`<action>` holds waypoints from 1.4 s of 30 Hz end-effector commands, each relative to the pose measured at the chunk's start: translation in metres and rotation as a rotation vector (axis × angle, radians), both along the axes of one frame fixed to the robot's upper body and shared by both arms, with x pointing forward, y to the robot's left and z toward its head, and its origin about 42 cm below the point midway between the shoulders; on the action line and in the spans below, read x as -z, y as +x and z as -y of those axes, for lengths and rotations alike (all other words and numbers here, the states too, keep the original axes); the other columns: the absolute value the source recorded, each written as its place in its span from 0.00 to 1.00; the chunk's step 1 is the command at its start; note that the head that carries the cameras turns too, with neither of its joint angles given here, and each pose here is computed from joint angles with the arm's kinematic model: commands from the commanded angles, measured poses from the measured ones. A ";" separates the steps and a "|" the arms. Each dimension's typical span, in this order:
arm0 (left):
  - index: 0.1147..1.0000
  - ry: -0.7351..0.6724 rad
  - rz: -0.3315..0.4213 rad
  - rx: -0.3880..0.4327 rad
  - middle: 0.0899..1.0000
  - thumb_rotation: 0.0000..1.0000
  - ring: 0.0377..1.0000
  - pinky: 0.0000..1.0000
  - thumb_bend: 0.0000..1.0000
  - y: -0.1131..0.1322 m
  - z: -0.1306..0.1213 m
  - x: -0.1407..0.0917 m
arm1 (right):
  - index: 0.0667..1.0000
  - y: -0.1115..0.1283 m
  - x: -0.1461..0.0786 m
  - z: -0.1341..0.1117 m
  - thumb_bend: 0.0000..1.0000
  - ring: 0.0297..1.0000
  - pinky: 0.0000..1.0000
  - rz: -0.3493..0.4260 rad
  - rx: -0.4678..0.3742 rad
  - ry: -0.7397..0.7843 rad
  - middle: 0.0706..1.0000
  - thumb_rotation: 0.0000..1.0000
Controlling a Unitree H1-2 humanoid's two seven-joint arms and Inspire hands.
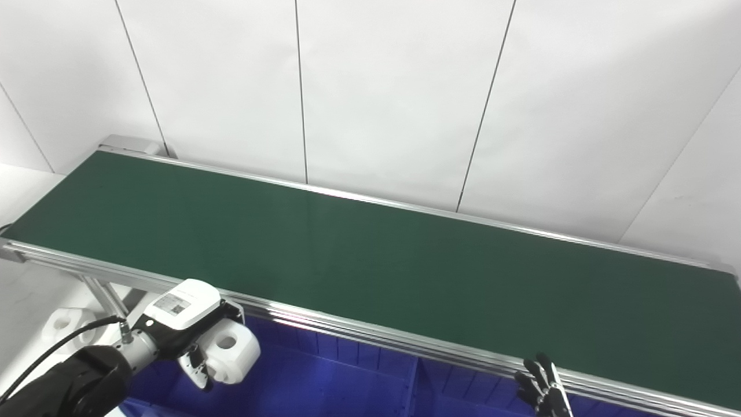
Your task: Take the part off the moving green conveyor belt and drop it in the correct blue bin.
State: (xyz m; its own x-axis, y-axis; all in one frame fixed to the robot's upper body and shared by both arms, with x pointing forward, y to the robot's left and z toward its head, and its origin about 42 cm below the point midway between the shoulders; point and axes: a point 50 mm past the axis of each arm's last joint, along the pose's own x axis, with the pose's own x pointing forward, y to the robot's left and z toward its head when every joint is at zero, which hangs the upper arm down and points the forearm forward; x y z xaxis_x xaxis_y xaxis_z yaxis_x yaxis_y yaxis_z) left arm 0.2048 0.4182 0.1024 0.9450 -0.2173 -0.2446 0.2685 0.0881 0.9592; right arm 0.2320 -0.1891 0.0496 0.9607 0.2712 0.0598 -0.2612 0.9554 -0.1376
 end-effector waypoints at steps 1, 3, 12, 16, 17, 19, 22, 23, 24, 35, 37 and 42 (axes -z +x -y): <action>0.64 0.021 0.047 0.030 0.66 0.48 0.67 0.67 0.83 0.009 -0.009 -0.019 | 0.99 0.006 -0.012 -0.002 0.80 0.89 0.87 0.050 0.001 0.026 0.94 0.95; 0.76 0.039 -0.009 0.030 0.78 0.64 0.80 0.79 0.94 0.008 -0.010 -0.022 | 0.99 0.007 -0.013 -0.001 0.79 0.89 0.86 0.052 0.001 0.022 0.93 0.95; 1.00 0.073 -0.131 0.028 1.00 0.89 1.00 1.00 1.00 0.006 -0.001 -0.027 | 0.99 0.009 -0.012 -0.002 0.78 0.89 0.86 0.056 -0.006 0.026 0.93 0.95; 1.00 0.038 -0.122 0.054 1.00 0.88 1.00 1.00 1.00 0.004 0.003 -0.031 | 0.98 0.009 -0.012 -0.004 0.79 0.89 0.86 0.050 -0.003 0.033 0.93 0.94; 0.99 0.007 -0.116 0.066 1.00 0.88 1.00 1.00 1.00 0.004 0.006 -0.036 | 0.98 0.009 -0.012 -0.005 0.79 0.89 0.86 0.052 -0.002 0.033 0.93 0.93; 0.97 -0.063 -0.099 0.096 1.00 0.87 1.00 1.00 1.00 0.002 0.012 -0.045 | 0.98 0.009 -0.012 -0.005 0.78 0.89 0.86 0.056 -0.001 0.031 0.93 0.94; 0.96 -0.291 -0.057 0.167 0.99 0.79 1.00 1.00 1.00 -0.003 0.025 -0.061 | 0.98 0.009 -0.013 -0.010 0.78 0.88 0.85 0.057 0.007 0.040 0.92 0.93; 0.96 -0.427 -0.047 0.174 0.99 0.76 0.99 1.00 1.00 -0.008 0.033 -0.067 | 0.97 0.009 -0.014 -0.014 0.78 0.88 0.85 0.057 0.006 0.043 0.92 0.93; 0.96 -0.518 -0.043 0.177 1.00 0.72 1.00 0.95 1.00 -0.011 0.037 -0.071 | 0.97 0.009 -0.015 -0.016 0.78 0.88 0.84 0.058 0.006 0.045 0.92 0.93; 0.98 -1.303 0.215 -0.206 0.95 0.83 0.92 0.88 0.92 -0.023 0.134 -0.039 | 0.96 0.011 -0.029 -0.068 0.82 0.89 0.84 0.040 0.001 0.087 0.93 0.94; 0.99 -1.371 0.197 -0.253 0.98 0.82 0.96 0.94 0.94 -0.014 0.150 -0.029 | 0.96 0.011 -0.030 -0.073 0.82 0.89 0.85 0.036 0.005 0.089 0.93 0.94; 1.00 -1.425 0.108 -0.249 1.00 0.85 0.97 0.95 0.92 0.008 0.199 -0.004 | 0.98 0.014 -0.033 -0.075 0.82 0.89 0.86 0.024 0.048 0.106 0.93 0.96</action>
State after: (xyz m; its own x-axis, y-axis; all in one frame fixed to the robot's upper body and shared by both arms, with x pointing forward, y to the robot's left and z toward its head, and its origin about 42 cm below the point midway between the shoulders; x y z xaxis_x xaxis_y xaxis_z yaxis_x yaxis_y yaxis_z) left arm 0.2047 0.2244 0.0970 0.9988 -0.0135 0.0461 0.0125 0.9997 0.0209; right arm 0.2388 -0.1199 0.0659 0.9708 0.2340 0.0526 -0.2308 0.9712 -0.0600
